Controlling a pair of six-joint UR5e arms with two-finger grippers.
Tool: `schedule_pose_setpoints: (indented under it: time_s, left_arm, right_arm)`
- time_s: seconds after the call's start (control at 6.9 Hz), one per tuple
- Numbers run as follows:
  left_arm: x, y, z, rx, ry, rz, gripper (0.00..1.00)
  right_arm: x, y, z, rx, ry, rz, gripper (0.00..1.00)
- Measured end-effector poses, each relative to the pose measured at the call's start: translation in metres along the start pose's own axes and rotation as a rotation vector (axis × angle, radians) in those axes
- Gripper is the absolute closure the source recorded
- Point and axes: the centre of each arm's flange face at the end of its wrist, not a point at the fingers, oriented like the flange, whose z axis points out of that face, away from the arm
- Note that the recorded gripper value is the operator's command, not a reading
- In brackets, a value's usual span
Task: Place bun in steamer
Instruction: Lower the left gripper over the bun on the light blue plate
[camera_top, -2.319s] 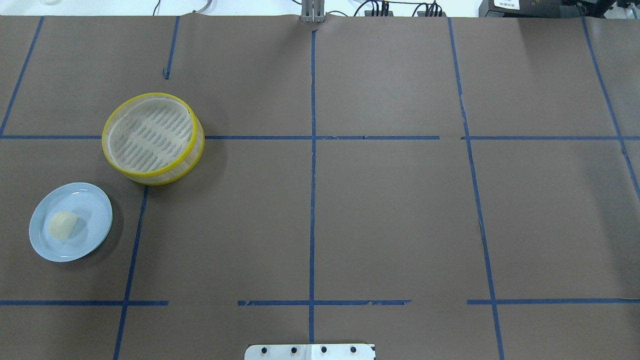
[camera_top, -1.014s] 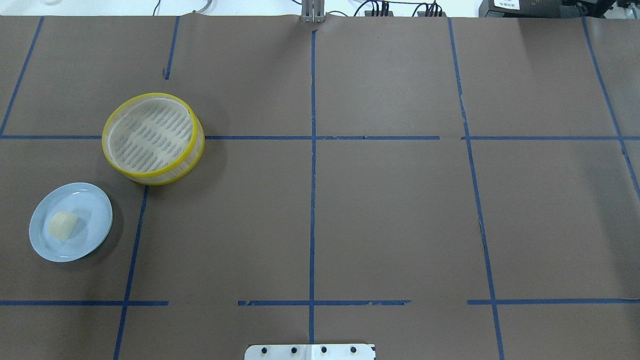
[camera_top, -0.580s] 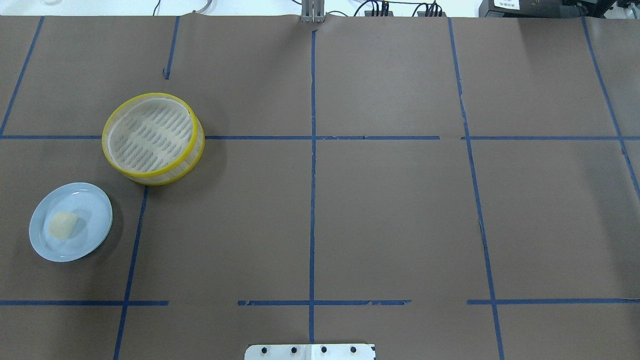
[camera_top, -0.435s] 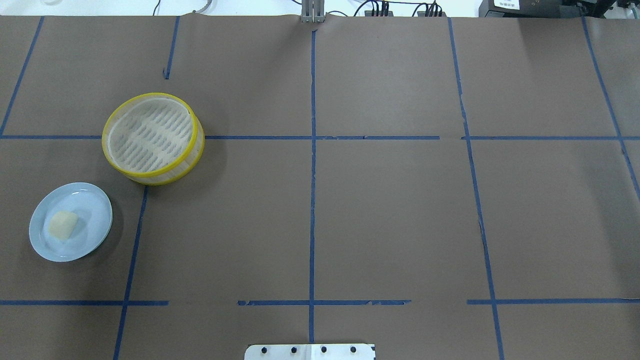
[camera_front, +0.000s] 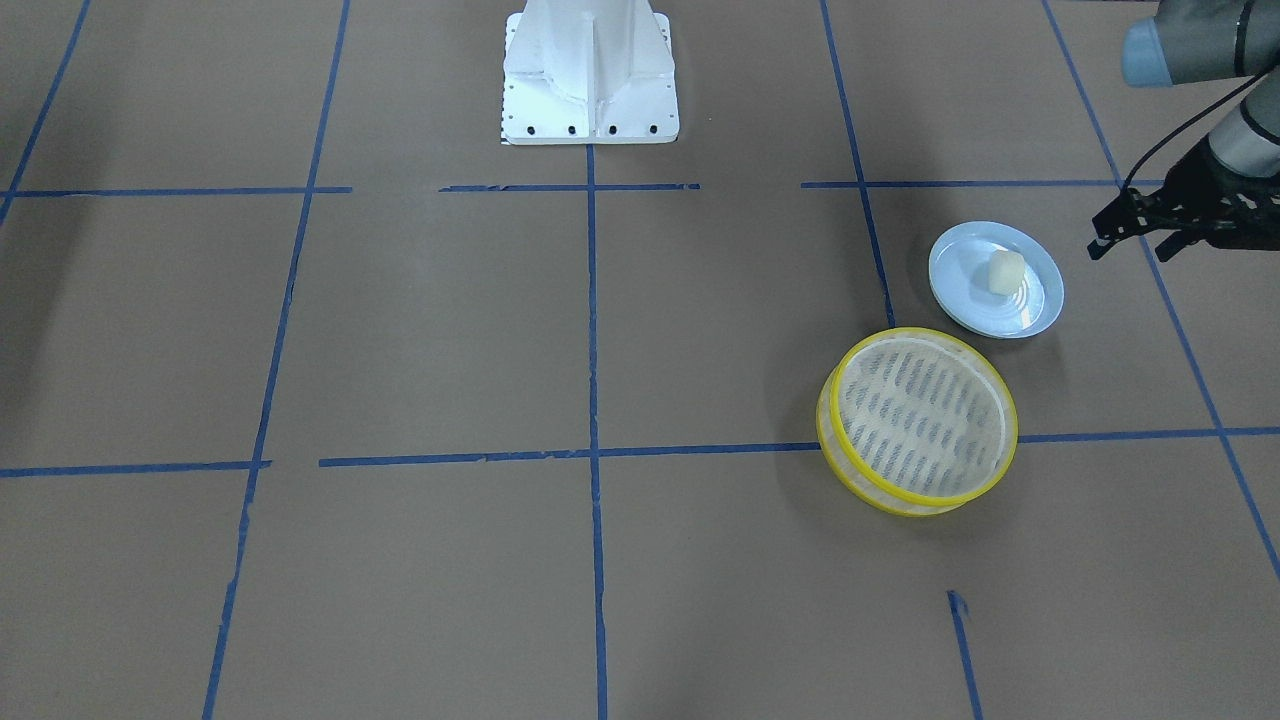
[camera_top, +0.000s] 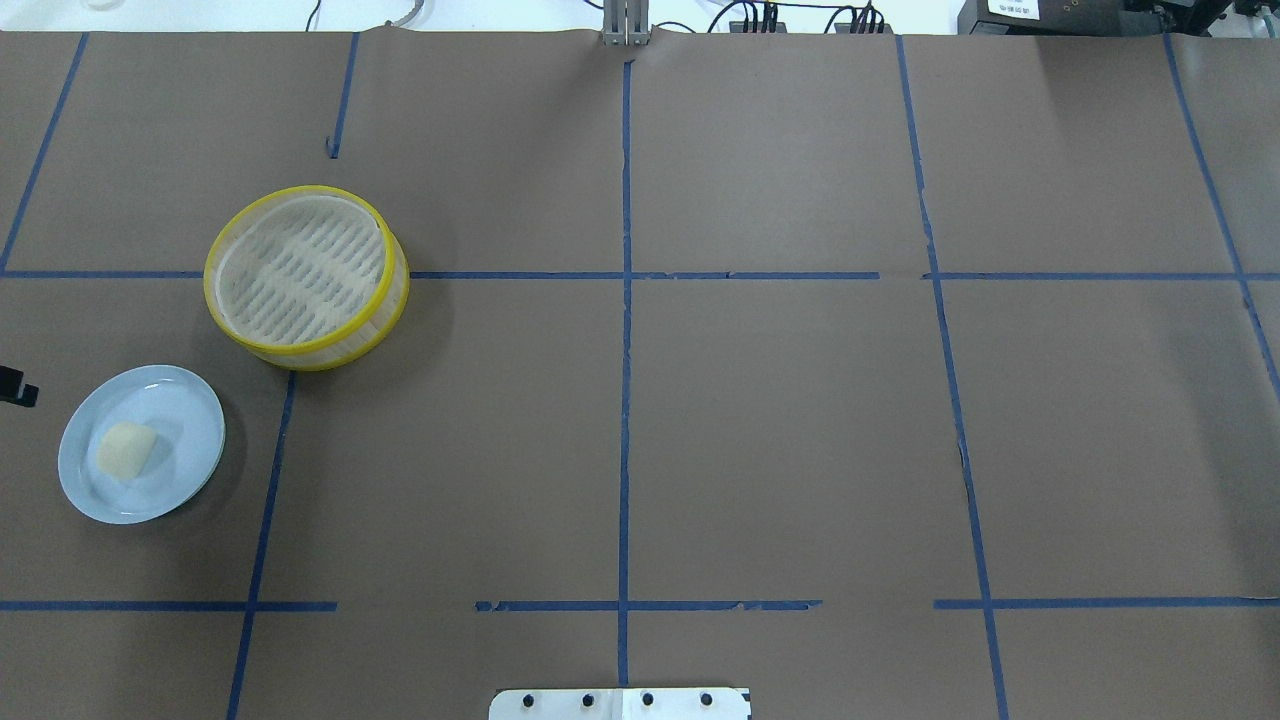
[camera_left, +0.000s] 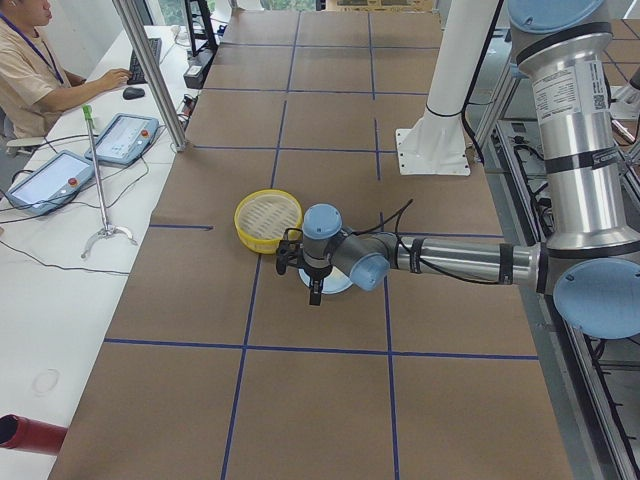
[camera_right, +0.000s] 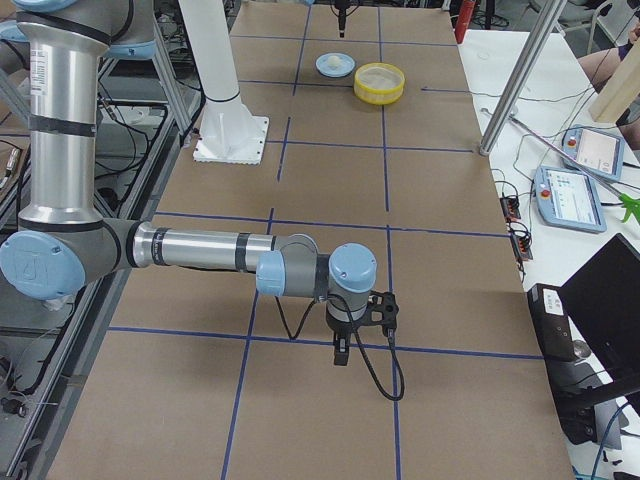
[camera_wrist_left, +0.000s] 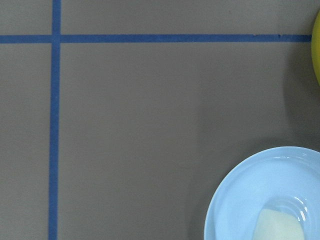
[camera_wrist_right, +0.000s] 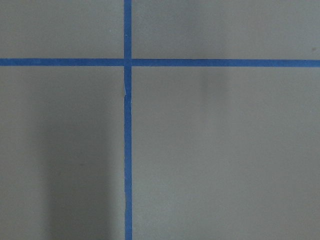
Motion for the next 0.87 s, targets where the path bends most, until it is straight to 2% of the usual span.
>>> schedule_pose_setpoints:
  time_s: [0.29,0.58,0.87]
  left_arm:
    - [0.053,0.027,0.037,-0.062,-0.019,-0.013,0.03]
    - [0.073,0.042,0.063,-0.077,-0.09,0.015,0.06]
    - [0.084,0.04,0.072,-0.072,-0.107,0.038,0.11]
  right_arm:
    - [0.0,0.0,0.0,0.0,0.0,0.0,0.0]
    - [0.0,0.0,0.0,0.0,0.0,0.0,0.0]
    - [0.0,0.0,0.0,0.0,0.0,0.0,0.0]
